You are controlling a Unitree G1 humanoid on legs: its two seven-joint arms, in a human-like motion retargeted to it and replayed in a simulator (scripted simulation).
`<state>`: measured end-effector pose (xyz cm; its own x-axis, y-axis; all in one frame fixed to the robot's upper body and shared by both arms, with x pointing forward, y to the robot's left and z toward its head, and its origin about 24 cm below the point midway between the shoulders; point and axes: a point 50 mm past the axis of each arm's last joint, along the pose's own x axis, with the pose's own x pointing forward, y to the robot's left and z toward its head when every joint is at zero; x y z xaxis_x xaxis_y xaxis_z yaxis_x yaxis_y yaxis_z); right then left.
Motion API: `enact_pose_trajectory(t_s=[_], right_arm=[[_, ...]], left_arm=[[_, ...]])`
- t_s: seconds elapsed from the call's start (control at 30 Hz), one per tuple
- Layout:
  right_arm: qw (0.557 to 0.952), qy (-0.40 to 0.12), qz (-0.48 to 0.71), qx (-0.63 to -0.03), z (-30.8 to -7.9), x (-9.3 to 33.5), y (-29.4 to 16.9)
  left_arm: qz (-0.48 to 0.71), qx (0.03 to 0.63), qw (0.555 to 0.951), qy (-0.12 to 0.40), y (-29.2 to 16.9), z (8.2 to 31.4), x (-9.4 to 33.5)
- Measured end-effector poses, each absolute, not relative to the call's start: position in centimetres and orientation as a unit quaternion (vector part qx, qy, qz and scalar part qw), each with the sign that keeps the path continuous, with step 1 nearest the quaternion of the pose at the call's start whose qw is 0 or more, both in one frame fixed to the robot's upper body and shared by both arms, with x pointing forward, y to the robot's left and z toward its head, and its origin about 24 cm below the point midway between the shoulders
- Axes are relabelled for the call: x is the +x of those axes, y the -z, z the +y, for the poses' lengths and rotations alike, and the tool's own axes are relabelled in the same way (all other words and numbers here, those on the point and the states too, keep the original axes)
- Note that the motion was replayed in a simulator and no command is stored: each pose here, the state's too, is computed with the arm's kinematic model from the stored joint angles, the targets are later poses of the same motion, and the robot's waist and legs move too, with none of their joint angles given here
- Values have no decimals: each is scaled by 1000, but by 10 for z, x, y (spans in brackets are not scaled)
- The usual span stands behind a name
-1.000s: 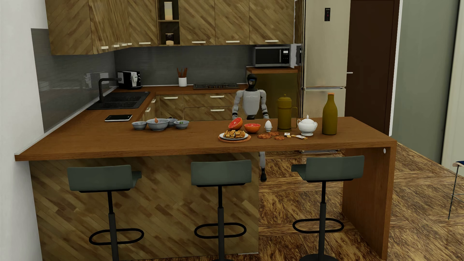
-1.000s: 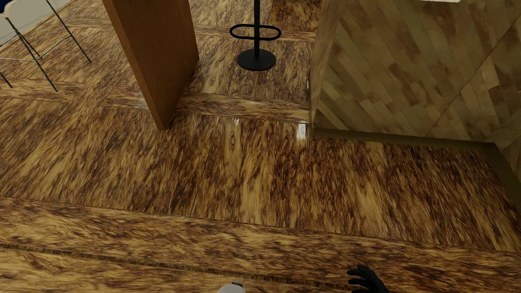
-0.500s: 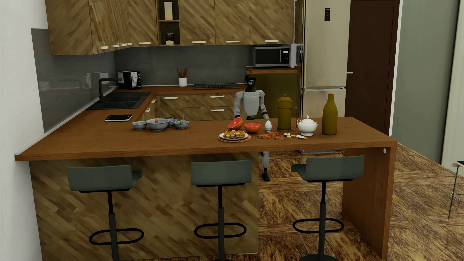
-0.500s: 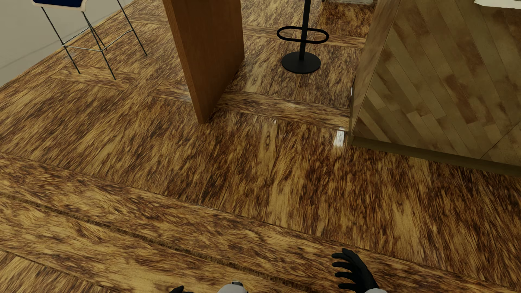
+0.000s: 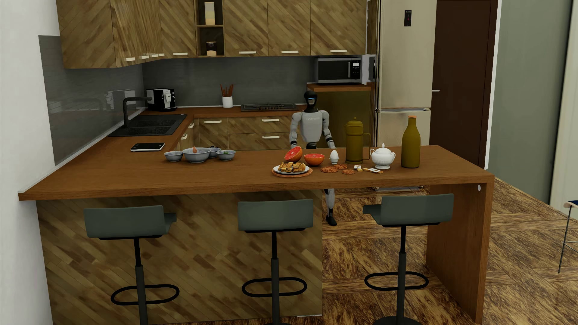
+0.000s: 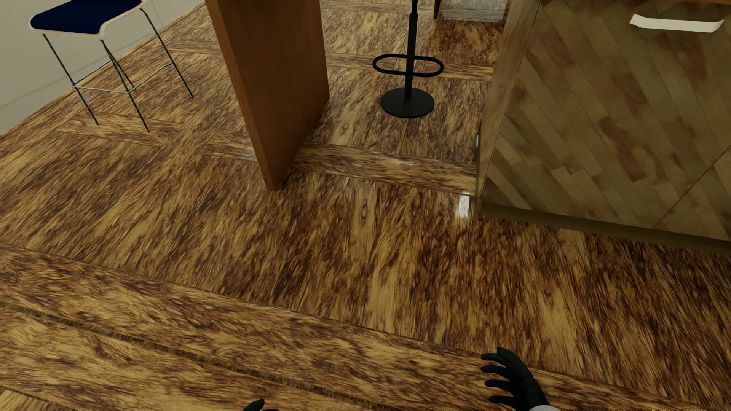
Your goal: Rotate left
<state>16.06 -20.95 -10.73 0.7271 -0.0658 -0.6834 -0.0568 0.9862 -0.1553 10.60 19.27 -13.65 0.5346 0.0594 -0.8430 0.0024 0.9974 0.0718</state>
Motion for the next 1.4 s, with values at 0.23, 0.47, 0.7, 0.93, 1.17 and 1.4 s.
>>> enact_pose_trajectory(t_s=[0.23,0.47,0.7,0.93,1.17,1.4], right_arm=[[926,-15,372,-70,-203,160,108],[924,23,367,-102,-211,154,109],[921,-18,384,-64,-202,151,112],[932,-18,344,-108,-206,168,101],[915,0,395,-83,-210,149,113],[920,7,381,-86,-207,150,112]], left_arm=[[445,66,893,-11,128,196,126],[434,68,898,-2,126,199,131],[455,42,890,-16,129,199,122],[474,66,878,-10,135,195,111],[461,35,887,0,134,189,113],[452,59,890,-24,130,199,123]])
